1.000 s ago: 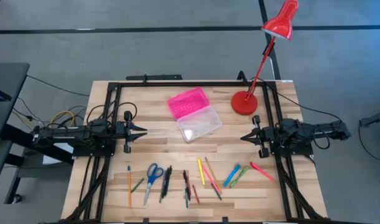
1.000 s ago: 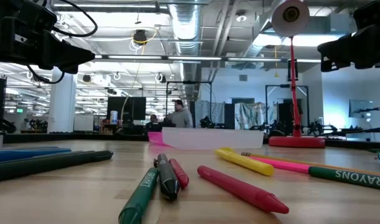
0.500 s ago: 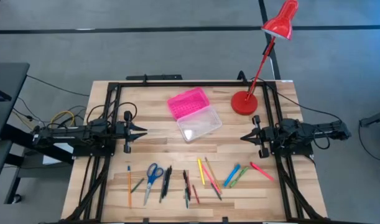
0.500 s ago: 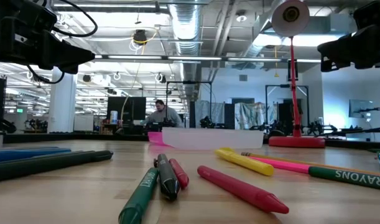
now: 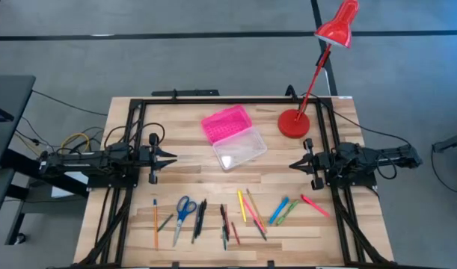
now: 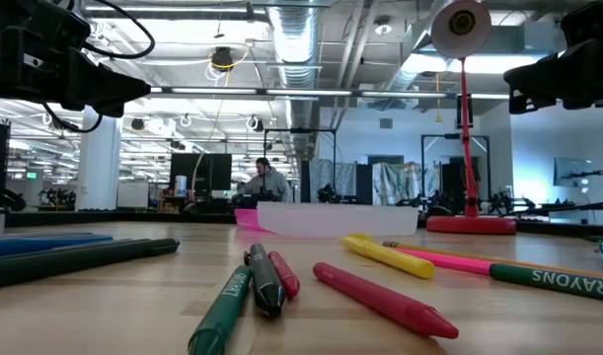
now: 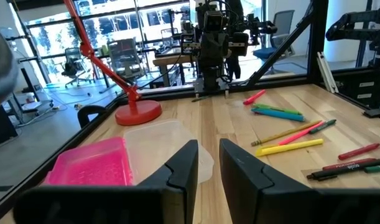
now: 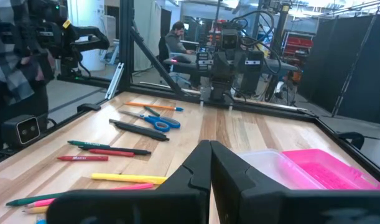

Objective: Pick & place school supplies into a supply box
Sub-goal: Put the green crayon into the pink supply box

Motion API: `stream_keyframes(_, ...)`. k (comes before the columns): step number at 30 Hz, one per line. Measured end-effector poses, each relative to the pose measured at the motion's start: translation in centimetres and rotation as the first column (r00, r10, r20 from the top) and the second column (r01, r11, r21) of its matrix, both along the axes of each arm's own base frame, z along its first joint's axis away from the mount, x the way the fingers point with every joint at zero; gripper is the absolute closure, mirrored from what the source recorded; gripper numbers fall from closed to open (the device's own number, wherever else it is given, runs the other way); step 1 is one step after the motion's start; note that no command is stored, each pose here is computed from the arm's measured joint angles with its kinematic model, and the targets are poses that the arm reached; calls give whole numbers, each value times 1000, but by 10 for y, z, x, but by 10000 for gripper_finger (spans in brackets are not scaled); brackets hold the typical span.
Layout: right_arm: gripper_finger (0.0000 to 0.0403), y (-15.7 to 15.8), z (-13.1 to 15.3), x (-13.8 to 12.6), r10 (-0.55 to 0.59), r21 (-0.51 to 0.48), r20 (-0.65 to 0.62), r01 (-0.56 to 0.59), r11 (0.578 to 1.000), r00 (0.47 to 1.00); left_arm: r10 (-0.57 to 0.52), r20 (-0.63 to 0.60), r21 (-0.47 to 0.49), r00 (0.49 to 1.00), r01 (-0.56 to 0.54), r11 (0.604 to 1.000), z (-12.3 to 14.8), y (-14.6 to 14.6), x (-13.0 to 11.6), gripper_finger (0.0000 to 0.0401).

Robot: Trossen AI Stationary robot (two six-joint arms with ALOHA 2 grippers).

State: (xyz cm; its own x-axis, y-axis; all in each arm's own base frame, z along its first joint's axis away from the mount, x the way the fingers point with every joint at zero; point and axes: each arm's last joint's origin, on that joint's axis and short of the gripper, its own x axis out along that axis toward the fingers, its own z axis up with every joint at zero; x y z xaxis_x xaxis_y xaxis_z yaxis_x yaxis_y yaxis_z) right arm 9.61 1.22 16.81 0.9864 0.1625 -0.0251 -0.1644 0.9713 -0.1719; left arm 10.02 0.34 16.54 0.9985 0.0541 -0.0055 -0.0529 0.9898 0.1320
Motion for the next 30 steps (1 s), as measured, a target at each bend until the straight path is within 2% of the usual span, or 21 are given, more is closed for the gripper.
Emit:
stream_keyframes(12, 403, 0, 0, 0, -1, 0, 0, 1, 1000, 1000, 1, 3, -5, 1000, -1, 1000, 0, 0, 0, 340)
stream_keyframes(16, 403, 0, 0, 0, 0, 0, 1, 0, 1000, 1000, -1, 7, -118, 1000, 2, 993, 0, 0, 0, 340)
stream_keyframes(20, 403, 0, 0, 0, 0, 0, 0, 0, 1000, 1000, 1, 14, -254, 1000, 3, 967, 0, 0, 0, 340)
stream_keyframes(22, 403, 0, 0, 0, 0, 0, 0, 0, 1000, 1000, 3, 20, -370, 1000, 4, 929, 0, 0, 0, 340)
stream_keyframes(25, 403, 0, 0, 0, 0, 0, 0, 0, 1000, 1000, 43, 35, -559, 998, -16, 829, 1, 1, 0, 340)
stream_keyframes(27, 403, 0, 0, 0, 0, 0, 0, 0, 1000, 1000, 104, 51, -627, 993, -50, 778, 2, 3, 0, 340)
stream_keyframes(30, 403, 0, 0, 0, 0, 0, 0, 0, 1000, 1000, 184, 65, -730, 981, -79, 679, 3, 5, -1, 340)
